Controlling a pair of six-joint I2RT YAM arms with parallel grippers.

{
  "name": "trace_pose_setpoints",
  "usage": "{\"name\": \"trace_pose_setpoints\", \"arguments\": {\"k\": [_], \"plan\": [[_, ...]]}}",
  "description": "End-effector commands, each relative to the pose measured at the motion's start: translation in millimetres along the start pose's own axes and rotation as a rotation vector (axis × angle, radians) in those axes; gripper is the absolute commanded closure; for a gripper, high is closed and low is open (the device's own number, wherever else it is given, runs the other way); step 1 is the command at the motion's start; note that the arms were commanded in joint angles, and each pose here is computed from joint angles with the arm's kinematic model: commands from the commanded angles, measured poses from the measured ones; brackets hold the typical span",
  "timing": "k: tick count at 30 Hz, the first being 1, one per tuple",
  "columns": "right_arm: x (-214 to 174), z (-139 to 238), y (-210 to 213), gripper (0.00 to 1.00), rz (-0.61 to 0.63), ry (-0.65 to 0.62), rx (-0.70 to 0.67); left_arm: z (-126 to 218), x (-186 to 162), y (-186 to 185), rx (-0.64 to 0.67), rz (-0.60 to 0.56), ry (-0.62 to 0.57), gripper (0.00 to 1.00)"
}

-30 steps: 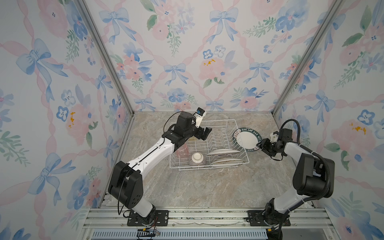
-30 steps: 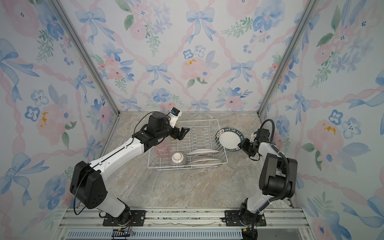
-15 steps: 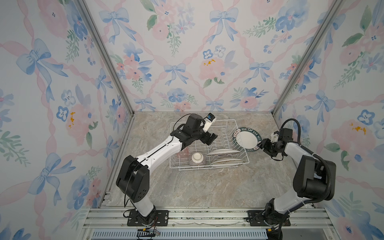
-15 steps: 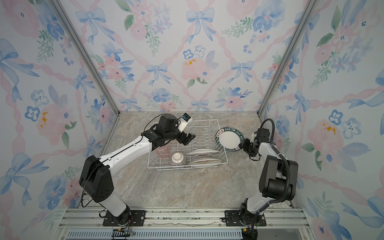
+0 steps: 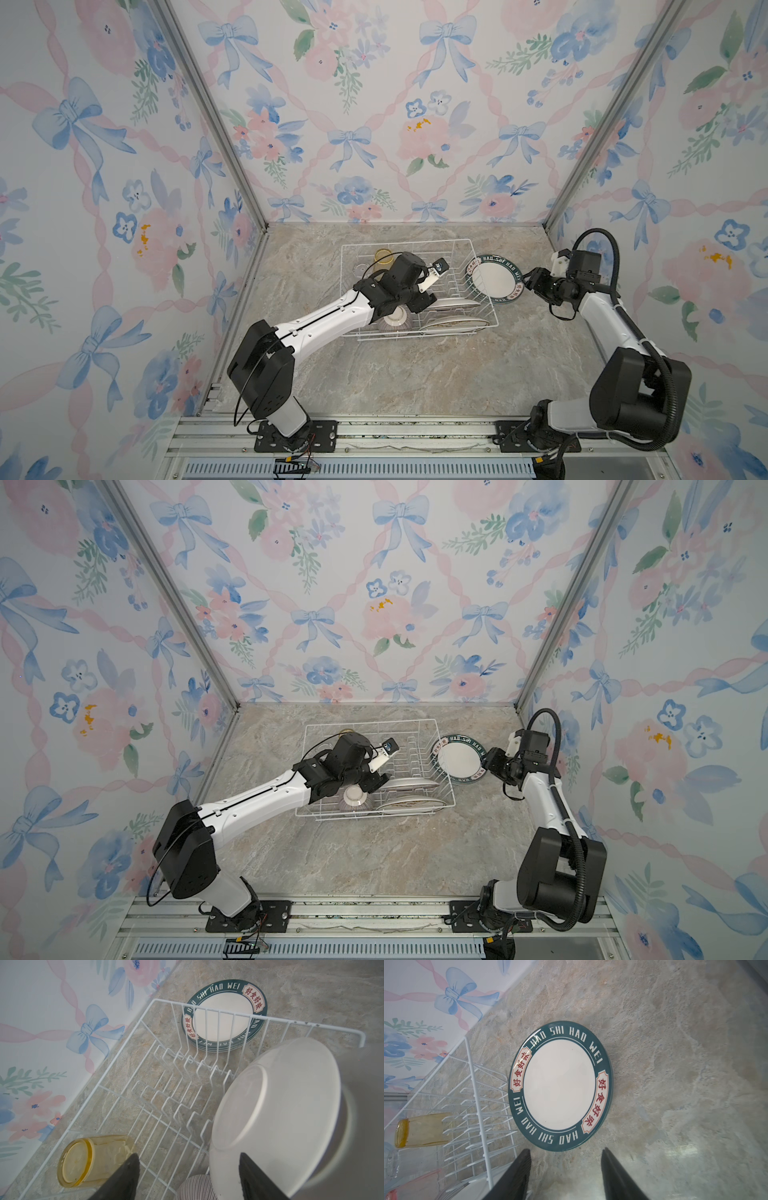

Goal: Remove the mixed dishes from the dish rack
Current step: 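Close the left gripper on the red-lettered plate's rim in the rack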

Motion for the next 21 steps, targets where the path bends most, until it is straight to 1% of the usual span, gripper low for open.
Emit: {"name": "trace_pose_setpoints", "arguments": {"k": [1,4,8,10,13,17,21], "plan": [[3.5,8.5,8.2,0.43,0.024,-0.008,0.011,16.4,3.8,-1.2,0.01,-0.036,-0.033,0.27],[2.5,8.8,8.9,0.43,0.026,-0.006,0.013,25.1,5.3,-5.8,-0.02,-0.06,-0.063,0.26],[1.2,8.1,8.1,0.43,0.023,-0.006,0.013,36.1,5.2,-16.7,-0.126,-0.098,-0.109,0.25],[0.8,8.1,8.6,0.43,0.023,-0.006,0.015,39.6,3.7,-20.3,-0.156,-0.112,-0.12,0.25],[1.3,8.7,9.8,0.43,0.023,-0.011,0.02,43.0,3.1,-26.6,-0.207,-0.125,-0.137,0.21],[2.5,10.9,12.3,0.43,0.025,-0.019,0.028,34.1,-0.5,-32.0,-0.224,-0.141,-0.107,0.22],[2.4,15.0,12.8,0.44,0.028,-0.027,0.024,23.6,-0.4,-33.2,-0.222,-0.158,-0.087,0.26]]}}
Point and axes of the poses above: each gripper's point midway between its finger pads, its own z axis back along the fingers, its own y axis along the line the jaws close on, x = y × z, the point moved 8 cm from there along z, back along the fingers, and after that the axes turned 4 degrees about z, right-handed, at the moved point
